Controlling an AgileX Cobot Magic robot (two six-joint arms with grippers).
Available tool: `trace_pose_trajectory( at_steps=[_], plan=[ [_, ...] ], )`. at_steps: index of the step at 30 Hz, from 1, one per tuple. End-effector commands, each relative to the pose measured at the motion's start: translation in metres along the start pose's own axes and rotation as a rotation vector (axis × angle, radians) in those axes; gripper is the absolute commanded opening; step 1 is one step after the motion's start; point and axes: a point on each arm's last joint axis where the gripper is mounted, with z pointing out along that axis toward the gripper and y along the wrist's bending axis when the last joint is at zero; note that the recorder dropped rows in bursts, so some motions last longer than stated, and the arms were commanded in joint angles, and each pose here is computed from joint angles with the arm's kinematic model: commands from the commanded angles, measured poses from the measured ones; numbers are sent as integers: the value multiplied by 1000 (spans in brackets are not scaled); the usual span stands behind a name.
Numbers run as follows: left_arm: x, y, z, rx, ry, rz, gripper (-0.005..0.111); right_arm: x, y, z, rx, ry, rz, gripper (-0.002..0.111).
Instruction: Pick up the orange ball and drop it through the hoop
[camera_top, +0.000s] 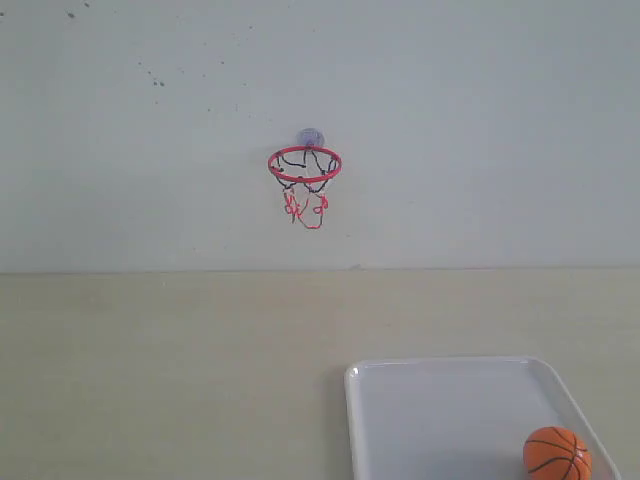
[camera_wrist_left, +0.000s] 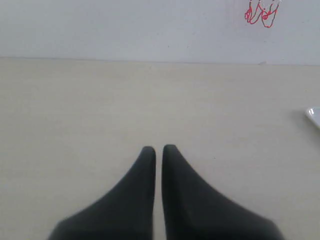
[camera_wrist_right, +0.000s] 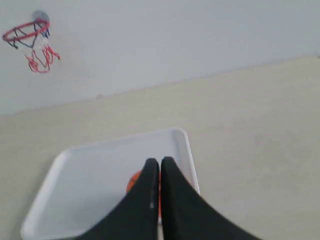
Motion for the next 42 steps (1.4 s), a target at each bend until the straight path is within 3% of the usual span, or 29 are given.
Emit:
trace_pose_trajectory(
  at_steps=[1, 5, 8, 12, 17, 21, 27, 28, 30, 31, 33, 42],
  plan=[
    [0, 0, 0, 6, -6, 7, 4, -19, 6, -3, -64, -211, -3, 0],
    [0, 0, 0, 6, -6, 7, 4, -63, 19, -28, -220, -778, -25, 0],
    [0, 0, 0, 6, -6, 7, 4, -87, 18, -39, -190, -840, 34, 0],
    [0, 0, 0, 6, -6, 7, 4, -125, 24, -35, -64, -578, -133, 0],
    [0, 0, 0, 6, -6, 7, 4, -148, 38, 14, -81, -27, -251, 0],
    [0, 0, 0, 6, -6, 7, 4, -137, 42, 67, -81, 431, -160, 0],
    [0, 0, 0, 6, -6, 7, 4, -100, 41, 133, -68, 886, -71, 3],
    [0, 0, 0, 6, -6, 7, 4, -96, 41, 136, -72, 909, -64, 7],
    [0, 0, 0, 6, -6, 7, 4, -84, 40, 149, -79, 966, -54, 27],
    [0, 0, 0, 6, -6, 7, 4, -77, 39, 156, -78, 994, -59, 48],
    [0, 0, 0, 6, -6, 7, 4, -68, 37, 167, -74, 1006, -57, 76],
    [0, 0, 0, 6, -6, 7, 4, -32, 31, 208, -38, 1047, 2, 69]
  ],
)
